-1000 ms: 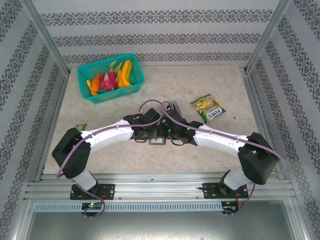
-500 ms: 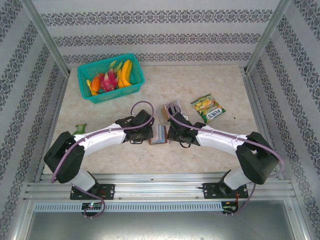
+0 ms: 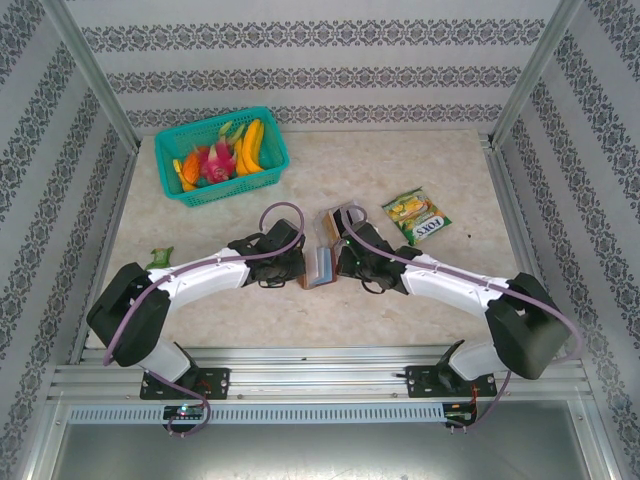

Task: Put the credit cards into the card holder

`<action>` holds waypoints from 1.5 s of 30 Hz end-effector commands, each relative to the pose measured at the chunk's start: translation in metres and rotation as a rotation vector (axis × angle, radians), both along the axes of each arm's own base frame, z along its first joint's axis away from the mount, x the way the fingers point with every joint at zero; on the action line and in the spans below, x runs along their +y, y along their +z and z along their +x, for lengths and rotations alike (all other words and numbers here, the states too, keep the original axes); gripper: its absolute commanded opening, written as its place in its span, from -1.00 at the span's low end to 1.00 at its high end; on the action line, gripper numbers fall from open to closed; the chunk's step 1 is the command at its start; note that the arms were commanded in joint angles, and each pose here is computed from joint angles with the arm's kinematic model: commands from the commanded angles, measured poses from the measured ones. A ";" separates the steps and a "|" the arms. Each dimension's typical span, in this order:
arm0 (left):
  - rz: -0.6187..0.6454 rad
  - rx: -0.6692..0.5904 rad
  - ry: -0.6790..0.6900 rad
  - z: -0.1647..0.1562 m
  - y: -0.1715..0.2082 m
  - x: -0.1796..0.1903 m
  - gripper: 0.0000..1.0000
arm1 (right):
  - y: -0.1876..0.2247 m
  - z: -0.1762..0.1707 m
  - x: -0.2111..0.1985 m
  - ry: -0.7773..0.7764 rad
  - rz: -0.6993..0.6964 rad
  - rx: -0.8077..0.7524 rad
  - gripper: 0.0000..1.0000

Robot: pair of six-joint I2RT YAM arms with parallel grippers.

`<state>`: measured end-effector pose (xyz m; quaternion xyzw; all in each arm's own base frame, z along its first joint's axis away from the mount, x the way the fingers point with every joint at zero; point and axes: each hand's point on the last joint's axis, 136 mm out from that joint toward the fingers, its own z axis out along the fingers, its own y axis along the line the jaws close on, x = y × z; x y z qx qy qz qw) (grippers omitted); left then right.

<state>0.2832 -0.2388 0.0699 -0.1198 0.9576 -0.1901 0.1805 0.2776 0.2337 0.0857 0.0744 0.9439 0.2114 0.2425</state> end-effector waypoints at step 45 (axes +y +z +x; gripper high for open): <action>-0.117 0.025 -0.003 0.000 -0.005 -0.011 -1.00 | 0.015 -0.002 0.054 0.177 0.215 -0.047 -1.00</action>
